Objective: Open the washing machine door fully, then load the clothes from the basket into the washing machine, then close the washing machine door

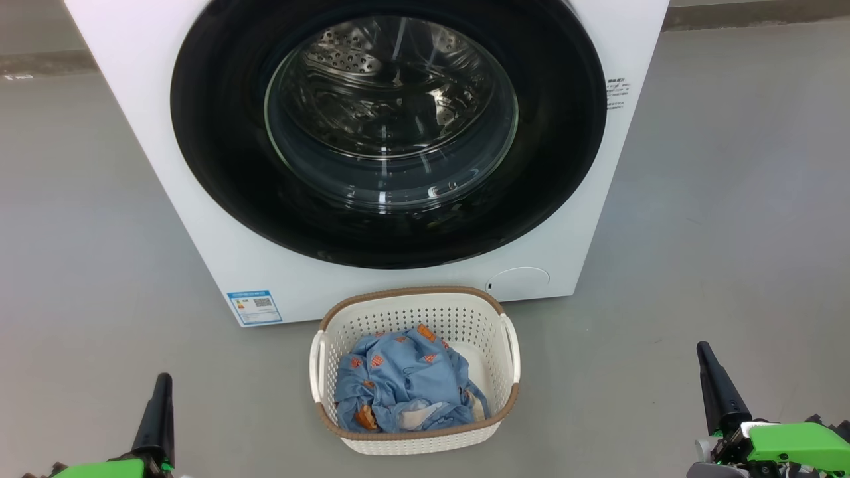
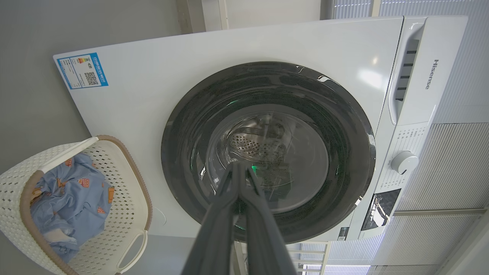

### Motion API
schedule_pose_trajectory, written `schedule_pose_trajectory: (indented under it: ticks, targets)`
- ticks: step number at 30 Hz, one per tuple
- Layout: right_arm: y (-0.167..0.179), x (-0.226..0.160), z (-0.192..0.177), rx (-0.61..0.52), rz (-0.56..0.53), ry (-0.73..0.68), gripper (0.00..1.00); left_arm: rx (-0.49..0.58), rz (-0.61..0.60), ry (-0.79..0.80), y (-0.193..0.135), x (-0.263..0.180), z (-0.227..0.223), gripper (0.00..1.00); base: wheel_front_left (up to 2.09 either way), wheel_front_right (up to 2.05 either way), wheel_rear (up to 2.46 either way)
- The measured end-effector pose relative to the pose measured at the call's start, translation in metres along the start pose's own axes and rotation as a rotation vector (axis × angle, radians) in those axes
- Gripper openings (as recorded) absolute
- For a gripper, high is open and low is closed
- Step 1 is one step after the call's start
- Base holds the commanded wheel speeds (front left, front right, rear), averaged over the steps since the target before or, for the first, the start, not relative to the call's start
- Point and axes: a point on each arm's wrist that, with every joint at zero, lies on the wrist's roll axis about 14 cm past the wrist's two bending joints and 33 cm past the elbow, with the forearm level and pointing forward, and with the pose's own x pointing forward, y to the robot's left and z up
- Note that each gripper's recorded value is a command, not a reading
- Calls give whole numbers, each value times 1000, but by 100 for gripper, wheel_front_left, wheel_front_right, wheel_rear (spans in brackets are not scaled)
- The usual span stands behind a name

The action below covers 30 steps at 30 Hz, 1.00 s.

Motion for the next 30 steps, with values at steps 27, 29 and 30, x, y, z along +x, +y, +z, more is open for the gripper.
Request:
schedule_pose_trajectory:
  ticks: [27,29,30]
  targets:
    - [-1,0,0,1,-4,-1,100,-1,3,-1,1,0,0,100,0,0,0]
    - [-12,-4,0,7,-35,-4,100,-10,33,1,11,-3,-3,100,0,0,0]
    - [-19,-7,-1,12,-56,-5,100,-16,52,3,18,-6,-4,100,0,0,0]
